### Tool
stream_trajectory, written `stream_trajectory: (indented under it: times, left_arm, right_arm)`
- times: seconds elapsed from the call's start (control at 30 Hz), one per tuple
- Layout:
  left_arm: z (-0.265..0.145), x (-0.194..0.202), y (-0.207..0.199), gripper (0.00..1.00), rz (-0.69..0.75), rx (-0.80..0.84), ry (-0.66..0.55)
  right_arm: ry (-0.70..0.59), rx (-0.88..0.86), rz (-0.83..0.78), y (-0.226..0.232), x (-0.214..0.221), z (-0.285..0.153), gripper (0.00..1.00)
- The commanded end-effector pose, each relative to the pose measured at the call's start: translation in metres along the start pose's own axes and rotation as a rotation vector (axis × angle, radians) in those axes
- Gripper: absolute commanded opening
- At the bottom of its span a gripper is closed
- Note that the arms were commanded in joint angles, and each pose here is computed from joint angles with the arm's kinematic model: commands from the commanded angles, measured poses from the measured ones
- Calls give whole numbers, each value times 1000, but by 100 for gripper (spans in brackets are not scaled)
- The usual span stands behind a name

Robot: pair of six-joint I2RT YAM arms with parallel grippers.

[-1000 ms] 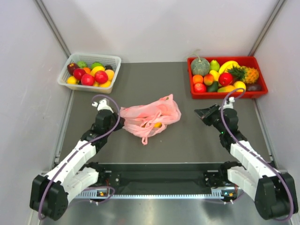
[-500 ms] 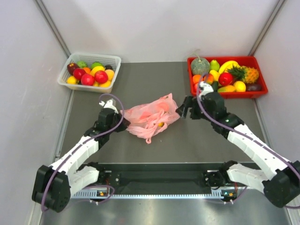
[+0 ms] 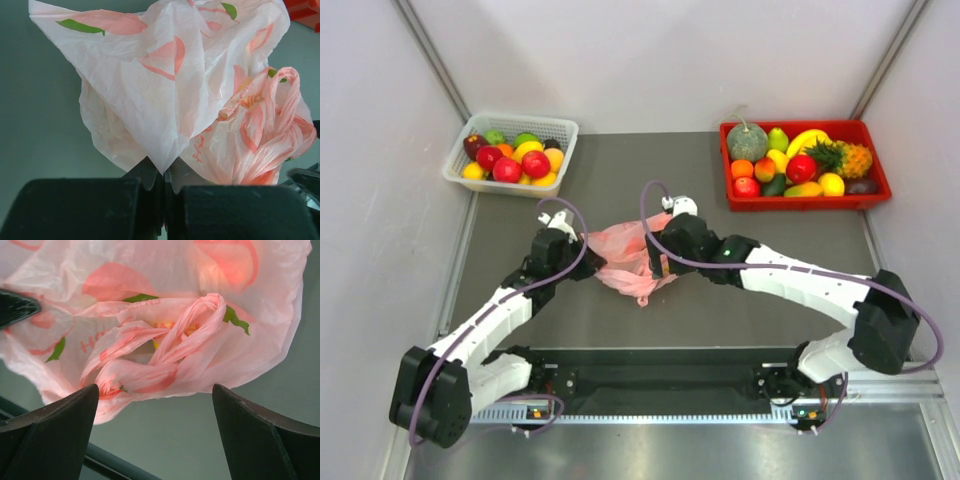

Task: Untie the knot of the plastic bag and take out the fruit

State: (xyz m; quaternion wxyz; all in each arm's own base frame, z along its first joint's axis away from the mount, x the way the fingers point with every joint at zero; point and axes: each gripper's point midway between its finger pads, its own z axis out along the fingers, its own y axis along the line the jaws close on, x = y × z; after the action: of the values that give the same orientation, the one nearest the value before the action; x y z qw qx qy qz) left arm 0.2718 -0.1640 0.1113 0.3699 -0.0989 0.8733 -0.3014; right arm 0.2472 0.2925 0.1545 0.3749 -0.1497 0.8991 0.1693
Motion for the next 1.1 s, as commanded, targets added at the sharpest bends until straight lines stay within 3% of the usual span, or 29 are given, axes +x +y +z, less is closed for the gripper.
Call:
stream_trajectory:
  times: [0.0,0.1,0.2,0.23,0.27,0.3,0.37,0.67,0.87,0.93,0.97,1.0,1.07]
  left_arm:
    - [-2,-10,-19,0,2,77,-37]
    - [-2,-3,-15,0,-6,73,-22]
    - [-1,-2,-15,0,-4,88,-37]
    - [-1,-1,-14,0,-5,87,-36]
    - [-1,1,-12,0,-7,81,-33]
    - [-2,1,-12,0,-7,83,-37]
    - [-2,3,-8,0,-2,73,-36]
    - [0,-9,15,0,58,-49,-86]
    - [1,-39,0,0,81,-28,-133]
    - [-2,-45,-14,19,95,18,-123]
    - [-4,-47,-20,33,106,39,-120]
    - [-8,-49,-28,56,116,64,-118]
    - [-19,-56,-45,75,145,112,-114]
  right_arm:
    - [-71,119,99,-4,-22,-2,95]
    - [-97,234,151,-24,-22,2,91]
    - [-119,296,209,-42,-22,3,72]
    - [-124,312,229,-51,-23,5,50]
    - [-128,315,241,-56,-22,5,37]
    - [-133,320,259,-59,-22,5,14]
    - [-143,346,291,-75,-20,2,0]
    - [-252,513,509,-181,-11,-44,0]
    - [-241,408,523,-187,-4,-46,0]
    - [-231,338,490,-176,-7,-40,0]
    - [-206,267,439,-164,-7,-37,0]
    - [-191,231,415,-159,-6,-33,0]
    - [-162,160,355,-147,-5,-28,0]
